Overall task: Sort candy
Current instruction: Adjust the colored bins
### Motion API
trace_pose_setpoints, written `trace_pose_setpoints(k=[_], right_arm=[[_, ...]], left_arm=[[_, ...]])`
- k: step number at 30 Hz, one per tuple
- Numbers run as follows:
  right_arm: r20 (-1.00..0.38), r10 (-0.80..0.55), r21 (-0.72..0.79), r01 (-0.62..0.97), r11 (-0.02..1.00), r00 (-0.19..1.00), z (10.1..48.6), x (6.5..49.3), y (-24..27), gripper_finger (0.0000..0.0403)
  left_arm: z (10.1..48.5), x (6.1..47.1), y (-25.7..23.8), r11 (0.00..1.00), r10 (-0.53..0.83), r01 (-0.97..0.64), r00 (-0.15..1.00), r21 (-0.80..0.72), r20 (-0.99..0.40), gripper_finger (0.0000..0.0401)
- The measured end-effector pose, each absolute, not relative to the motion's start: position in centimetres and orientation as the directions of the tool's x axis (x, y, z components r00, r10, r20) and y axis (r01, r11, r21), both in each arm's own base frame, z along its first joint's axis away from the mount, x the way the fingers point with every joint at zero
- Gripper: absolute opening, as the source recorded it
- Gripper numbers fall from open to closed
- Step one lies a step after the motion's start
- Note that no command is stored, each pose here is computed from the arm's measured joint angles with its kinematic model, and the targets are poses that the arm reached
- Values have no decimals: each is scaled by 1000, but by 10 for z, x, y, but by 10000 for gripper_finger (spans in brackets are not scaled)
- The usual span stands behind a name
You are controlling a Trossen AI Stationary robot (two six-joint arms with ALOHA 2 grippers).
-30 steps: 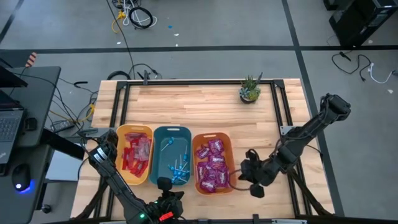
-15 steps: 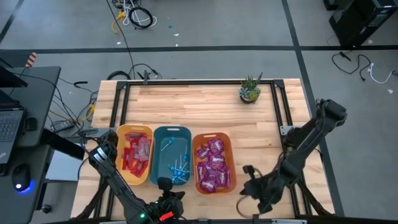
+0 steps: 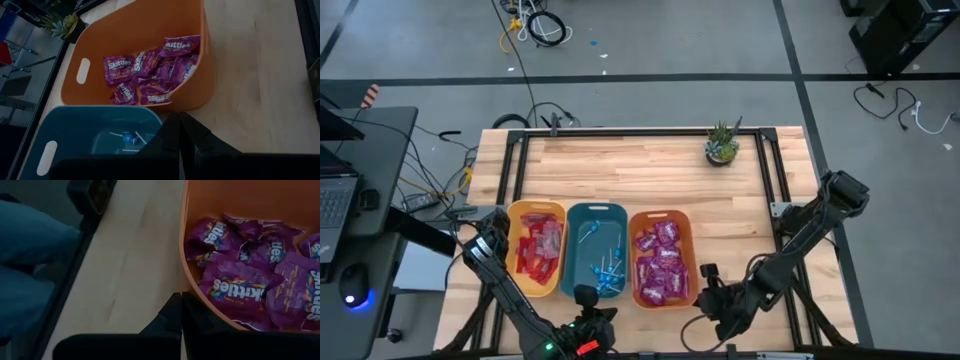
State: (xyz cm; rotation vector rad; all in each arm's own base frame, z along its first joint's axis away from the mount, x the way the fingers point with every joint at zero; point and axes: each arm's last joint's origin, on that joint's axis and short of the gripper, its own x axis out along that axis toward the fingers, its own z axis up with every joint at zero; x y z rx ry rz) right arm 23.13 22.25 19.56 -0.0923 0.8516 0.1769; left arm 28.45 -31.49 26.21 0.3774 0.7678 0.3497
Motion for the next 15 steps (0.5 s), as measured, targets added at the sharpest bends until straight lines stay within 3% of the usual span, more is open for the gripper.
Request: trace_pose_setpoints(k=[15], right_arm=[[-755, 38, -52, -116, 992, 655, 194, 238, 211, 0]], left_arm=[[262, 284, -315, 880, 436, -175, 667, 442, -604, 0]])
